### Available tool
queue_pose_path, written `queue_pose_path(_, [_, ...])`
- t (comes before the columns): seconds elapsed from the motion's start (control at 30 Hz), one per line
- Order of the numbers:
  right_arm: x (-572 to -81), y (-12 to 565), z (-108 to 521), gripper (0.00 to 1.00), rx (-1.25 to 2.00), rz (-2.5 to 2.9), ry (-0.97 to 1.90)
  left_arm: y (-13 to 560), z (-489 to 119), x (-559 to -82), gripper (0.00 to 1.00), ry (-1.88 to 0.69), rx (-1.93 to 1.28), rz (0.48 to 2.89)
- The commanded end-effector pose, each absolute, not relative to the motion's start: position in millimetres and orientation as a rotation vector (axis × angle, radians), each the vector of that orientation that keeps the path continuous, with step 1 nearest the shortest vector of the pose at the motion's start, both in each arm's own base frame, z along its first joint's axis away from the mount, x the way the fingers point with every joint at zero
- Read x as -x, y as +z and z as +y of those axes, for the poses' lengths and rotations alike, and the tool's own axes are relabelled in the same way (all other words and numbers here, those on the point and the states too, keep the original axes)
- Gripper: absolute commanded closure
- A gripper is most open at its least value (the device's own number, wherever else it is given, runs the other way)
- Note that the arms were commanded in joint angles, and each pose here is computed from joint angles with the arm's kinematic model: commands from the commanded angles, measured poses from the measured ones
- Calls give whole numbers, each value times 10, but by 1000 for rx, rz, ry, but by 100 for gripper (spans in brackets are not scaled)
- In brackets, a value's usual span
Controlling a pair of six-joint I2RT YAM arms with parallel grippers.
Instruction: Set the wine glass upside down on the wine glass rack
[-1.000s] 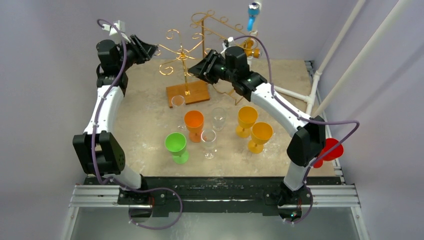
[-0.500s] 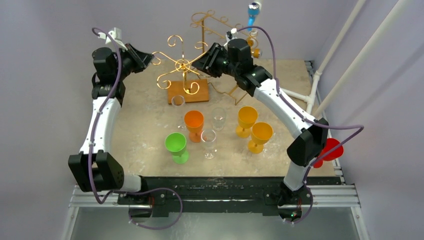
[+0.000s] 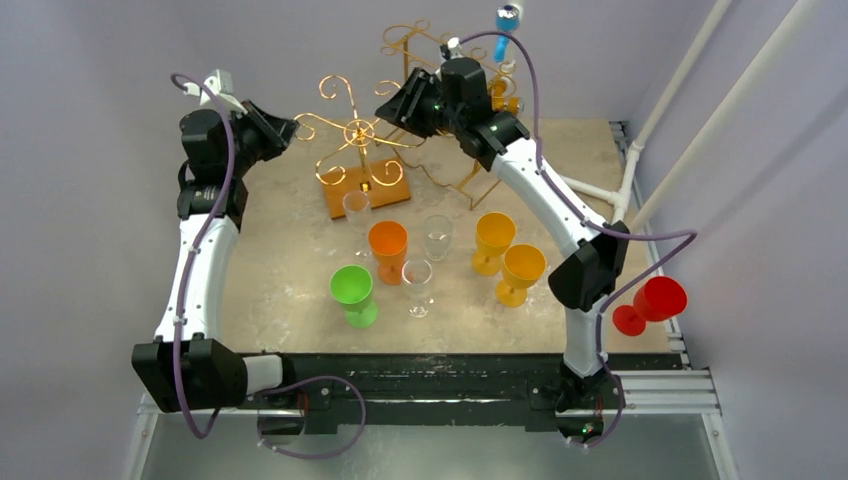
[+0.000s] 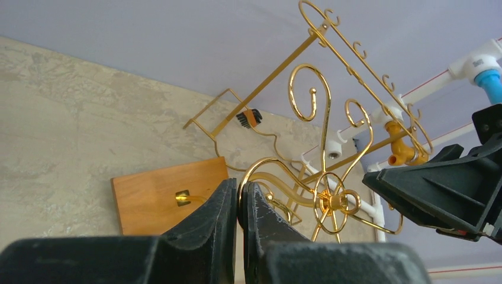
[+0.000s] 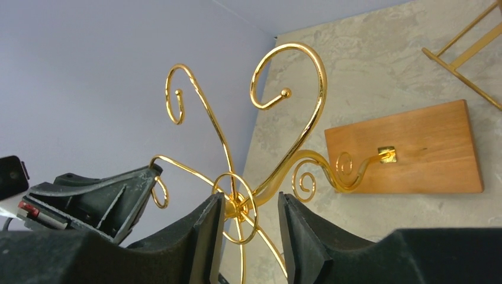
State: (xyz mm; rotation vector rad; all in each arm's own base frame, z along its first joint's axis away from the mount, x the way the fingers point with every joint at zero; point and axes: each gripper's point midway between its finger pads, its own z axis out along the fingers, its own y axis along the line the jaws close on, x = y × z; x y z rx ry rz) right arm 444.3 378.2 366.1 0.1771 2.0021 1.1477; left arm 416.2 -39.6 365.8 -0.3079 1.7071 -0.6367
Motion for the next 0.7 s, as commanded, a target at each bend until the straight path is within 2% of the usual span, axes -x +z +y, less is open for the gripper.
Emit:
queue_pose_path(0.0, [-4628,3687,3637,50,-137,1996,1016,3779,-201,-4117,88,-576,420,1640])
queue_pose_path(0.17, [-4600,4091,3554,41,-74,1916,985,3588,-131,-4184,65,-539,463,1697])
queue_pose_path(0.33, [-4388,4371,3399,33,-10,1837,975,3649,-94,-4187,49,-522,473,1687])
queue_pose_path(0.57, [-4209,4665,3085,20,14,1778,842,3955,45,-4179,8,-441,419,1663])
queue_pose_path(0.67, [-4120,4664,3016,16,12,1776,767,3988,21,-4205,0,-443,356,1692])
